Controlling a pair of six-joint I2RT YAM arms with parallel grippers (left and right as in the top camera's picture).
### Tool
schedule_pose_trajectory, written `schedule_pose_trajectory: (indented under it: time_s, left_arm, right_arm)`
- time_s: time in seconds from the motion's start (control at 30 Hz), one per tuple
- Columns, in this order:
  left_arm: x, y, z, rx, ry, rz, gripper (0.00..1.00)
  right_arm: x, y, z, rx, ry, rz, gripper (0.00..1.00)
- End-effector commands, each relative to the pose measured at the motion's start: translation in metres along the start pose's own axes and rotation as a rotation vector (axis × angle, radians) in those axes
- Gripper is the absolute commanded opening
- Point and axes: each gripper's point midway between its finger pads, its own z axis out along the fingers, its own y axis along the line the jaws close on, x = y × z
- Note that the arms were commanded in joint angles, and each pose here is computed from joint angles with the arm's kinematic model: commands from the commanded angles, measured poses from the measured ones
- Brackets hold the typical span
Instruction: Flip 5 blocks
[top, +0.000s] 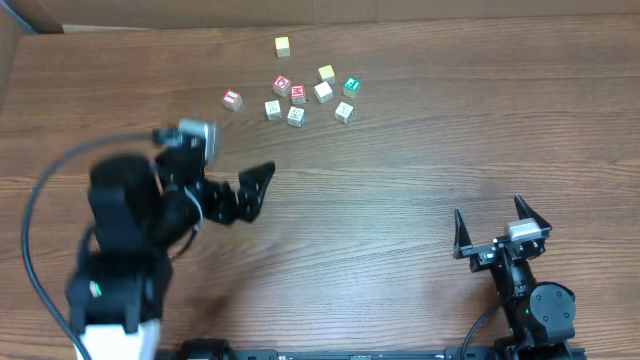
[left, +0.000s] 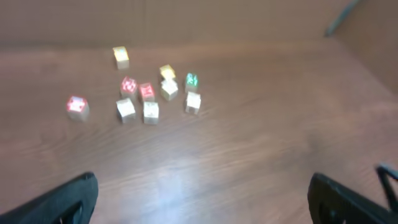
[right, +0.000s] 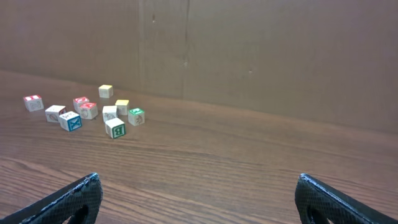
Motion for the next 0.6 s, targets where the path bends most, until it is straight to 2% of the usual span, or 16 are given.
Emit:
schedule_pose_trajectory:
  time_s: [0.0, 0.1, 0.27, 0.3, 0.33, 0.37, 0.4, 0.57]
  left_arm:
    - [-0.023, -0.005, 0.004, 0.042, 0.066, -0.006, 1.0]
    - [-0.026, -0.008, 0.015, 0.088, 0.15, -0.057, 1.0]
    - [-0.013, 0.004, 0.04, 0.093, 0.258, -0.117, 1.0]
    - [-0.009, 0.006, 0.043, 0.092, 0.277, -0.127, 0.87]
    - [-0.005, 0.007, 0.047, 0.091, 0.297, -0.134, 0.58]
    - [-0.002, 0.01, 0.051, 0.084, 0.315, -0.143, 0.24]
    - [0.001, 0.013, 0.054, 0.075, 0.33, -0.15, 0.04]
    - [0.016, 0.041, 0.062, -0.074, 0.397, -0.233, 0.04]
  right_arm:
    - [0.003, 0.0, 0.0, 0.0, 0.0, -0.003, 1.0]
    - [0.003, 0.0, 0.0, 0.0, 0.0, -0.003, 1.0]
    - [0.003, 0.0, 0.0, 0.0, 0.0, -0.003, 1.0]
    - [0.003, 0.0, 0.0, 0.0, 0.0, -0.003, 1.0]
    - [0.003, 0.0, 0.0, 0.0, 0.0, -0.003, 1.0]
    - [0.003, 0.0, 0.0, 0.0, 0.0, -0.003, 1.0]
    - [0.003, 0.0, 0.0, 0.0, 0.0, -0.003, 1.0]
    - [0.003, 0.0, 0.0, 0.0, 0.0, -0.003, 1.0]
